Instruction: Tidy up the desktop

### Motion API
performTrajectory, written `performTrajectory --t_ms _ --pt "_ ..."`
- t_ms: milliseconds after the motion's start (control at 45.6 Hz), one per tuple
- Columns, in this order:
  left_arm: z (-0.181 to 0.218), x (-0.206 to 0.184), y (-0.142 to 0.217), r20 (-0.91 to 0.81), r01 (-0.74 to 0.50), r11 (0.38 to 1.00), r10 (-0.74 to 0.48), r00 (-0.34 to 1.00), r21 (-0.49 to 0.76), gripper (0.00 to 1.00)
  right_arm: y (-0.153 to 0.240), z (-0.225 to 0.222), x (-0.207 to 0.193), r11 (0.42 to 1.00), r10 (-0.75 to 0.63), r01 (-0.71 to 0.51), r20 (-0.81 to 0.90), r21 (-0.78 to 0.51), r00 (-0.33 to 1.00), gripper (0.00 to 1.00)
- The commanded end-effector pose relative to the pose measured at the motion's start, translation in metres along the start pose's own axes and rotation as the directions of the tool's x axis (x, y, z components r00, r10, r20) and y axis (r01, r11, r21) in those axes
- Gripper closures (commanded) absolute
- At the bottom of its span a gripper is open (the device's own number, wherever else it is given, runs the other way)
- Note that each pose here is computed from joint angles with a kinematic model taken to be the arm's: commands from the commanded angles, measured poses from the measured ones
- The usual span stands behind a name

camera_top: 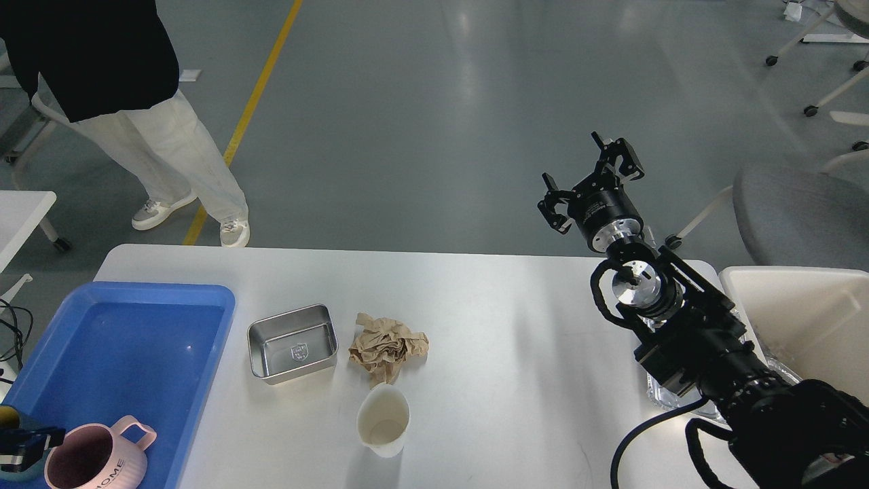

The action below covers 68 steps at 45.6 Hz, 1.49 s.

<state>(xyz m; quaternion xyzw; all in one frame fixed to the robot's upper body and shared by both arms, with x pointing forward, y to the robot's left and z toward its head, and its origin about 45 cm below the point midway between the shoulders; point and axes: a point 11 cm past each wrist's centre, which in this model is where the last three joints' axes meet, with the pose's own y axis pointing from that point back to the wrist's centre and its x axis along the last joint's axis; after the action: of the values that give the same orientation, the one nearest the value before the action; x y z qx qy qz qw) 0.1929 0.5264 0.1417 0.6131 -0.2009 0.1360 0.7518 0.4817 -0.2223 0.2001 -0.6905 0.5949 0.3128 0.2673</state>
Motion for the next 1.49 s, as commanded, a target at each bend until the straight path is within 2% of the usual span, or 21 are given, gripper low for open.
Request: performTrajectory --t_ms 0,153,285,504,657,767,942,1030,1140,1227,1249,1468 --pt "0.001 0.002 0.002 -0.002 -0.008 1.000 0.008 1.000 -0.007 0.50 0.000 0.000 0.000 1.000 0.000 0.000 0.000 0.000 1.000 0.00" --pt "0.004 0.011 0.002 -0.028 -0.046 0.999 0.045 0.999 -0.016 0.21 0.000 0.001 0.000 1.000 0.001 -0.001 0.001 -0.001 1.000 0.00" --pt "0.012 0.027 0.004 -0.090 -0.114 0.992 0.109 0.990 -0.047 0.15 0.000 0.001 -0.001 1.000 0.002 -0.002 0.002 -0.002 1.000 0.00" --pt "0.014 0.069 0.029 -0.160 -0.286 0.953 0.268 0.950 -0.099 0.14 -0.002 0.000 -0.004 1.000 -0.004 0.004 0.001 0.001 1.000 0.00" --pt "-0.007 0.086 0.057 -0.175 -0.364 0.931 0.355 0.918 -0.025 0.14 -0.004 -0.003 -0.006 1.000 -0.007 0.007 -0.002 0.005 1.000 0.00" --pt "-0.012 0.090 0.061 -0.168 -0.376 0.926 0.368 0.914 -0.020 0.12 -0.004 -0.003 -0.007 1.000 -0.010 0.010 -0.002 0.006 1.000 0.00" --pt "0.008 0.092 0.063 -0.243 -0.306 0.941 0.266 0.933 -0.147 0.11 -0.004 0.000 -0.008 1.000 -0.003 0.003 -0.002 0.002 1.000 0.00" --pt "0.009 0.113 0.083 -0.274 -0.315 0.936 0.265 0.925 -0.157 0.11 -0.004 0.000 -0.008 1.000 -0.003 0.003 -0.002 0.002 1.000 0.00" --pt "0.020 0.121 0.093 -0.289 -0.301 0.938 0.244 0.926 -0.171 0.11 -0.003 0.001 -0.006 1.000 0.000 0.000 0.000 -0.001 1.000 0.00" --pt "0.021 0.121 0.102 -0.285 -0.302 0.944 0.255 0.924 -0.134 0.11 -0.002 0.002 -0.005 1.000 0.003 -0.003 0.001 -0.002 1.000 0.00" --pt "0.025 0.119 0.114 -0.282 -0.303 0.947 0.264 0.922 -0.105 0.11 -0.002 0.003 -0.004 1.000 0.004 -0.004 0.001 -0.003 1.000 0.00" --pt "0.056 0.125 0.160 -0.239 -0.345 0.928 0.307 0.921 -0.139 0.11 -0.001 0.004 -0.003 1.000 0.006 -0.006 0.002 -0.005 1.000 0.00"
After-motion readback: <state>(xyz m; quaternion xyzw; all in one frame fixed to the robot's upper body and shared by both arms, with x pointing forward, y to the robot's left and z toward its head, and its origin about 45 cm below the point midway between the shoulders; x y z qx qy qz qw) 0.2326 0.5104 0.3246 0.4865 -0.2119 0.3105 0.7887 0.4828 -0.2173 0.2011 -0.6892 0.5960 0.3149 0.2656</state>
